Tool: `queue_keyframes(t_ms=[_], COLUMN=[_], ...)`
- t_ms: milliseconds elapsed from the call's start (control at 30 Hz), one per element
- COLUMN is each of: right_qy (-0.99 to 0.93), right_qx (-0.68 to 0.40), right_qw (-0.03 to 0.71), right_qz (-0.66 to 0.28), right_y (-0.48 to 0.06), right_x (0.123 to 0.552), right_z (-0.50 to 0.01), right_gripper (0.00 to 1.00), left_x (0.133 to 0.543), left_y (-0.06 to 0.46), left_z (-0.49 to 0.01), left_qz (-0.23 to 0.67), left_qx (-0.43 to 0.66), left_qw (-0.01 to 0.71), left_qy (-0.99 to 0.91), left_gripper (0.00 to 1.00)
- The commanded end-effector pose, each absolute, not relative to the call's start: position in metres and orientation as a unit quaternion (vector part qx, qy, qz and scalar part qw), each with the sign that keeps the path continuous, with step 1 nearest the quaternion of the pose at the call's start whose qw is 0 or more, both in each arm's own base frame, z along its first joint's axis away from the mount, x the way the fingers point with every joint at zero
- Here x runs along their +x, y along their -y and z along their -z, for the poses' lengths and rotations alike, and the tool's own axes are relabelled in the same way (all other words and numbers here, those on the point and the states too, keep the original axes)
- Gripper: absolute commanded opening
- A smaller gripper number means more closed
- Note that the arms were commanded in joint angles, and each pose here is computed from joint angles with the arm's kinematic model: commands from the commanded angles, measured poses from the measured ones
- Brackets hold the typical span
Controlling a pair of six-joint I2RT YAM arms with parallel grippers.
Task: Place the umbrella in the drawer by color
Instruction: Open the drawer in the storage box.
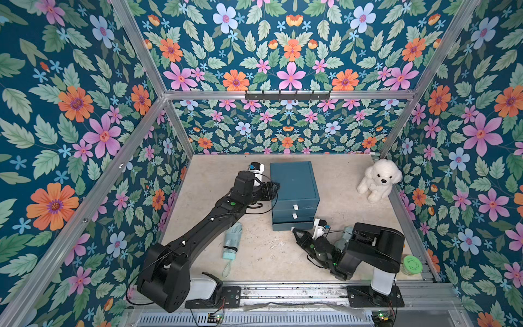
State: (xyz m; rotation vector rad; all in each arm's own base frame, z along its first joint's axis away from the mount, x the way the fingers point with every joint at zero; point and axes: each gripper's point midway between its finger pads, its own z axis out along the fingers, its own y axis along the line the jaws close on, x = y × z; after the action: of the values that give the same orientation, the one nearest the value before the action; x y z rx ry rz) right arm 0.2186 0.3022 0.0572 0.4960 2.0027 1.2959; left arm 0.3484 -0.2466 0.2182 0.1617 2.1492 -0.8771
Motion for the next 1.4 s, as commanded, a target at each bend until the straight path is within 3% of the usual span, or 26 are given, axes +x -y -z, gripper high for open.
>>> queue_keyframes(t_ms=[0,533,1000,1067,1200,1267,1333,1367], right_qy=[-0.805,-0.928,-0.948,-0.952,-0.955,-0.953,-0.949,-0.947], right_qx=[0.161,0.059,0.023,0.002,-0.022,-0.023,-0.008,0.006], right_qw=[0.338,0.253,0.213,0.225,0.245,0.251,0.254,0.250], right_qz=[-0.460,-0.268,-0.233,-0.208,-0.164,-0.168,-0.187,-0.202], right_y=[-0.298,-0.273,-0.275,-0.271,-0.253,-0.243,-0.234,-0.230], right_x=[0.199,0.099,0.055,0.055,0.057,0.060,0.067,0.071], right_z=[-0.044,-0.018,-0.021,-0.027,-0.050,-0.067,-0.083,-0.091], right_gripper=[0.00,0.00,0.00,0.23,0.57,0.77,0.85,0.99], left_x=[0.324,0.323,0.326,0.326,0.327,0.327,0.328,0.328], left_y=[0.225,0.224,0.226,0.222,0.215,0.214,0.213,0.213], left_z=[-0.159,-0.150,-0.156,-0.156,-0.174,-0.189,-0.203,-0.209], left_qz=[0.278,0.287,0.296,0.287,0.280,0.281,0.284,0.285], left_qx=[0.054,0.035,0.023,0.020,0.013,0.012,0.013,0.014], left_qw=[0.308,0.307,0.312,0.314,0.334,0.348,0.359,0.365], left_qy=[-0.908,-0.907,-0.903,-0.905,-0.900,-0.894,-0.889,-0.886], left_gripper=[0.58,0.58,0.57,0.57,0.60,0.61,0.61,0.61])
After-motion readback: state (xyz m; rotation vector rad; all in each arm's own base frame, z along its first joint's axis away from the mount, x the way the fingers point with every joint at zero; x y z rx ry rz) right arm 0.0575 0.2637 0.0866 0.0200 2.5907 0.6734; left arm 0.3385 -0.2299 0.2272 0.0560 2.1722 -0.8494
